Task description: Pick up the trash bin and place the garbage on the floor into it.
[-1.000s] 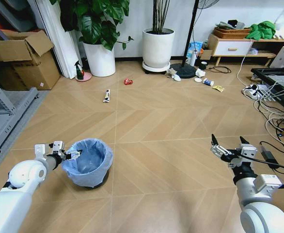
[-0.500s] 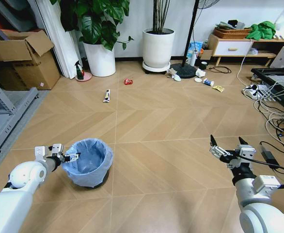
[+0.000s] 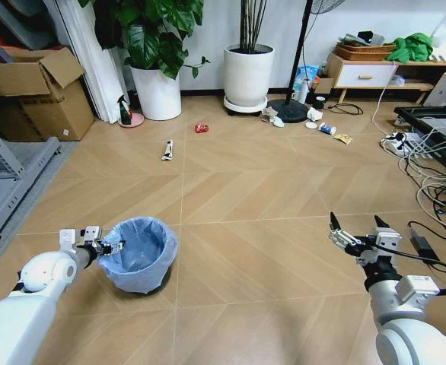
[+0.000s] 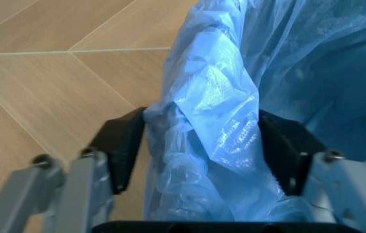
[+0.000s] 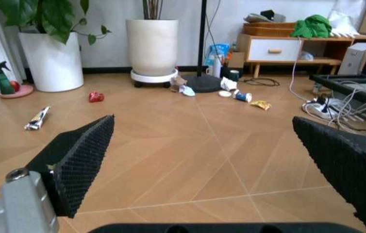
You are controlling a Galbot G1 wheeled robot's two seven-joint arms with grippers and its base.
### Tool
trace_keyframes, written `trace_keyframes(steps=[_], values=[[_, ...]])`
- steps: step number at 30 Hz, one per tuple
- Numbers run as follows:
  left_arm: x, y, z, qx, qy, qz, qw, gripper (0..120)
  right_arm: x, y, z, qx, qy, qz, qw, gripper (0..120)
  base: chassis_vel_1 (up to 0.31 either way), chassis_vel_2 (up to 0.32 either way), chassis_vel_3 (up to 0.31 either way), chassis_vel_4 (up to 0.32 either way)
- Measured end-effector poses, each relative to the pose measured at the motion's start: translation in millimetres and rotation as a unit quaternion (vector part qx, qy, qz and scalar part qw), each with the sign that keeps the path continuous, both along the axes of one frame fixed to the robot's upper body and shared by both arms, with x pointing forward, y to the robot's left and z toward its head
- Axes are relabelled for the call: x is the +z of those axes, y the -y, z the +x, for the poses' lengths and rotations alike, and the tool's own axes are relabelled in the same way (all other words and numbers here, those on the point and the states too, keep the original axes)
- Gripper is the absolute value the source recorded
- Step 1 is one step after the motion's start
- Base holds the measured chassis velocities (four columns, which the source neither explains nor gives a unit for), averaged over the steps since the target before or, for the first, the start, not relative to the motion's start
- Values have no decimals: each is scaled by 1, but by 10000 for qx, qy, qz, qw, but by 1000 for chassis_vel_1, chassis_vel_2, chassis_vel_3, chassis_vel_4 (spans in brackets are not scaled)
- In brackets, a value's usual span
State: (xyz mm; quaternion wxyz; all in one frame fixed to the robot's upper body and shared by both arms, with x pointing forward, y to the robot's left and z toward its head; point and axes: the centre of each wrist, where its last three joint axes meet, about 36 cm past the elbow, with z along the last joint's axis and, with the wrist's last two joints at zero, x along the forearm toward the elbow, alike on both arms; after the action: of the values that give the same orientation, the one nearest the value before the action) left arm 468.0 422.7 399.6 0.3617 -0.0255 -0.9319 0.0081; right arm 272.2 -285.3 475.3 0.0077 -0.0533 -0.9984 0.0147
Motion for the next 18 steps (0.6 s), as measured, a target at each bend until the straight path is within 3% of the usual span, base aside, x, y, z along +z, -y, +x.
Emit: trace_keyframes(steps=[6, 13, 18], values=[[-2, 1, 0, -13, 8, -11, 10000, 42, -1, 0, 1, -5, 10, 4, 10000, 100, 0, 0, 0, 0], [-7, 3, 2, -2, 76, 42, 10000, 10, -1, 1, 3, -9, 30, -1, 10000, 100, 0, 0, 0, 0], [-9, 6, 3, 33, 121, 18, 9999, 0, -1, 1, 3, -10, 36, 10, 10000, 100, 0, 0, 0, 0]])
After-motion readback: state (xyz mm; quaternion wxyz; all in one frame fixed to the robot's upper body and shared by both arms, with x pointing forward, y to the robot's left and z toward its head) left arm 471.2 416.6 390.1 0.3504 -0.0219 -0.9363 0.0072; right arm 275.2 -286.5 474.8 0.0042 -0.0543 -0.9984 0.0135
